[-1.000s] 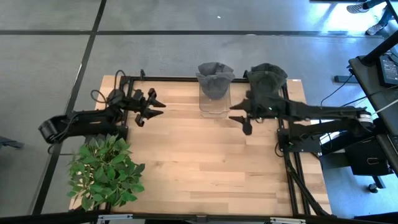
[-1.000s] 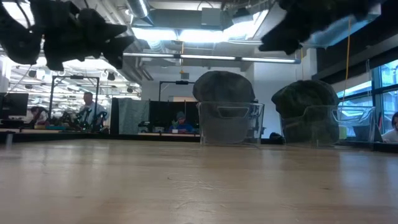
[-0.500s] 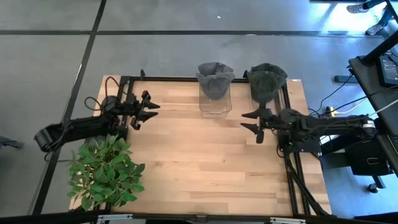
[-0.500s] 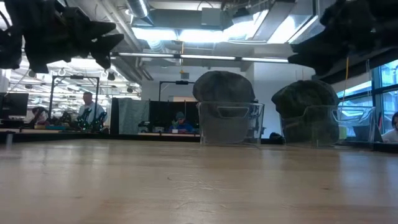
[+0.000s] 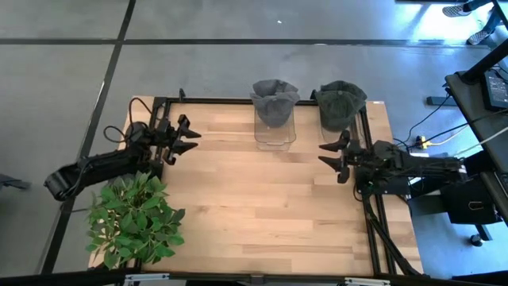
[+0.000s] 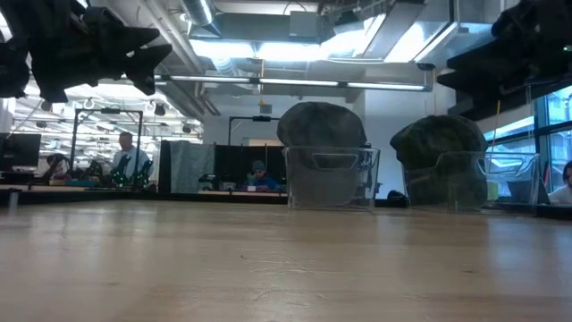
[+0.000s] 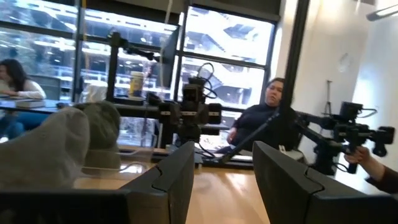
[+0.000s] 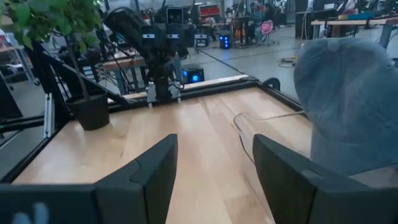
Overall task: Pick & Place hat
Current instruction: Return to Home Position
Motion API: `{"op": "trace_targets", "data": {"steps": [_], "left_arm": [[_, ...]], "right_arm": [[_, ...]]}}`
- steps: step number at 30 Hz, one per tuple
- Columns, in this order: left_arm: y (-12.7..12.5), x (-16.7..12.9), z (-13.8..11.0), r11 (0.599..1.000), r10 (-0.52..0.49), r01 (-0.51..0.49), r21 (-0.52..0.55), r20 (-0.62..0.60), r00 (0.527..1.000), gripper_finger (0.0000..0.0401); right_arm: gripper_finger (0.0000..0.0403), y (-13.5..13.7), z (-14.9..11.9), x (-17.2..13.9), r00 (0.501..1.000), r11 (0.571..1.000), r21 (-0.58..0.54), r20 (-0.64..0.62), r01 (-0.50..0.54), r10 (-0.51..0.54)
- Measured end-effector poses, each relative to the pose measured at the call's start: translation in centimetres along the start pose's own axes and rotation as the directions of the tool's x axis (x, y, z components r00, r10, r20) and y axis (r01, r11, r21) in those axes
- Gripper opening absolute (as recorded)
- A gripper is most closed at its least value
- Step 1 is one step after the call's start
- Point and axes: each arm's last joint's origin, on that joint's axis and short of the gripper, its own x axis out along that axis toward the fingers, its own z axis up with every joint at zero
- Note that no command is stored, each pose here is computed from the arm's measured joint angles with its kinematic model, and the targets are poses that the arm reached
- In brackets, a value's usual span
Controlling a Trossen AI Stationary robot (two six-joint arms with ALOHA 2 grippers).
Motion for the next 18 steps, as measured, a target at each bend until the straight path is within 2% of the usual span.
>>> {"op": "trace_targets", "data": {"steps": [5,11,16,18], "left_arm": [[0.2,-0.5,0.4,1.000,0.028,-0.028,-0.013,0.010,1.000,0.0157],[0.1,-0.9,0.8,1.000,0.018,-0.018,-0.015,0.011,1.000,0.0157],[0.3,-1.0,1.1,0.988,0.148,-0.143,-0.055,0.096,0.984,0.0157],[0.3,-0.7,0.9,0.985,0.162,-0.154,-0.082,0.101,0.982,0.0157]], "right_arm": [[0.0209,-0.1,0.1,-1.0,0.999,1.000,0.005,0.037,-0.004,0.004],[0.0209,-0.3,-0.3,-1.6,1.000,1.000,0.005,0.010,0.018,-0.018],[0.0209,-0.5,-0.5,-1.5,0.996,0.996,0.036,0.016,0.084,-0.085],[0.0209,-0.6,-0.9,-1.4,0.995,0.993,0.048,0.009,0.104,-0.104]]}}
